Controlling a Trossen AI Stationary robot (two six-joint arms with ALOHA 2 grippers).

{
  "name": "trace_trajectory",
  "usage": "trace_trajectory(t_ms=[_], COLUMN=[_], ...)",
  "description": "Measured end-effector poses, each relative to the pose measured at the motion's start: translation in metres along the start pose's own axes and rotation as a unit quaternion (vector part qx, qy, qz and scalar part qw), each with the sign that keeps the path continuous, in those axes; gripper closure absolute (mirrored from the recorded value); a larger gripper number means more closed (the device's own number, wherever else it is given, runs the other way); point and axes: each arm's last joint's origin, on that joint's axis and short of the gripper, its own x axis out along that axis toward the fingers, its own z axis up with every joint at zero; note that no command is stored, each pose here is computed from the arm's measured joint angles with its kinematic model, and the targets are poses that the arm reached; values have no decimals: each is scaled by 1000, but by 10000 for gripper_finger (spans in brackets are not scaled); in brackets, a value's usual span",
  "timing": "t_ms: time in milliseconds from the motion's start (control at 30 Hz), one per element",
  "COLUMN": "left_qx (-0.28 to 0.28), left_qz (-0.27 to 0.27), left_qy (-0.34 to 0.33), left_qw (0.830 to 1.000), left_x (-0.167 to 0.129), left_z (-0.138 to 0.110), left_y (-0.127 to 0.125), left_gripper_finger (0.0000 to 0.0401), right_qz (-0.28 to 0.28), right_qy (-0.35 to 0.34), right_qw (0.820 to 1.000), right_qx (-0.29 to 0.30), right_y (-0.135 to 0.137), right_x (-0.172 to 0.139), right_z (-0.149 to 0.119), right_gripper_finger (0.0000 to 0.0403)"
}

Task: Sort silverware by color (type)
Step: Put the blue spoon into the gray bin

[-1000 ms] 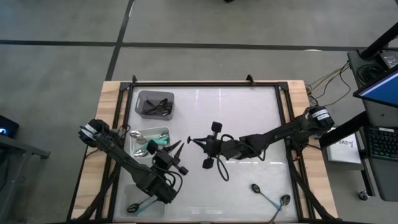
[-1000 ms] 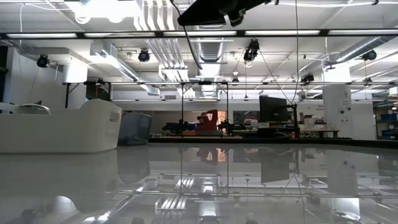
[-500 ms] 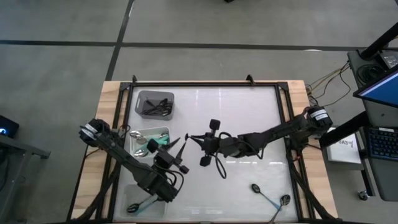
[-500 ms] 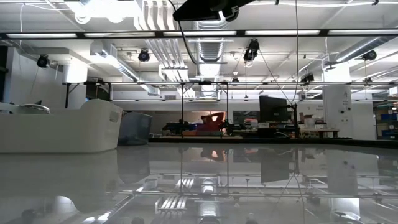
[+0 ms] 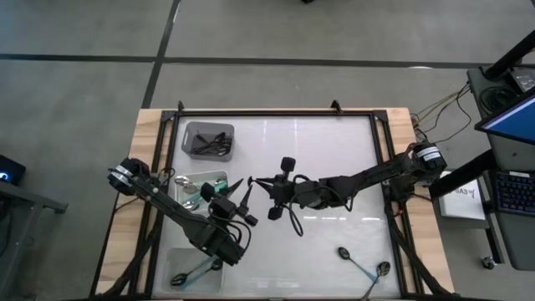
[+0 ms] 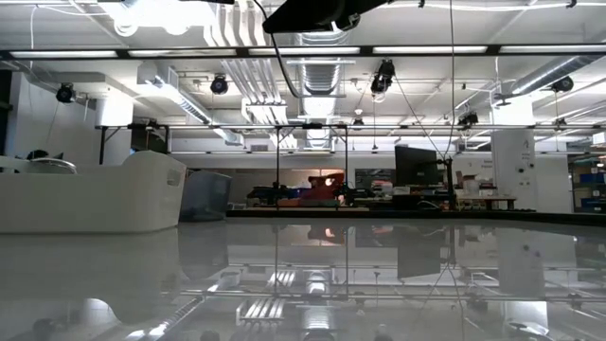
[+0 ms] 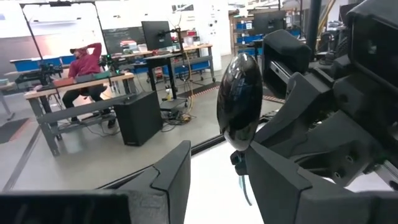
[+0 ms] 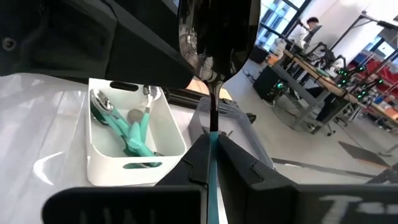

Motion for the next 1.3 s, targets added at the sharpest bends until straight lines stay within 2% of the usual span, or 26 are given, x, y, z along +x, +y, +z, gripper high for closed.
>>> trace_trajectory(t_ms=[300, 533, 700, 800, 967, 1167, 1300], left_qx=[-5, -8, -5, -4, -12, -12, 12], left_qz=[6, 11, 11, 11, 10, 10, 9], left_qy=[-2, -2, -3, -3, -3, 13, 38], left_qw=[1000, 1000, 1000, 1000, 1000, 1000, 999], left_x=[4, 7, 7, 7, 7, 7, 7], left_z=[0, 0, 0, 0, 1, 3, 5], left_y=[0, 0, 0, 0, -1, 1, 5], left_gripper_finger=[272, 286, 291, 317, 389, 395, 397], right_qz=[4, 42, 45, 45, 45, 43, 47], right_qy=[-1, -8, -4, -4, -4, -1, 14], right_qw=[1000, 998, 998, 998, 998, 998, 998], right_qx=[-25, -46, -51, -50, -50, -36, -43], right_y=[0, 3, 4, 4, 3, 4, 3], right_x=[0, 0, 0, 0, 0, 0, -2], right_z=[0, -1, -2, -2, -2, -3, -5], right_gripper_finger=[394, 394, 394, 394, 394, 391, 368])
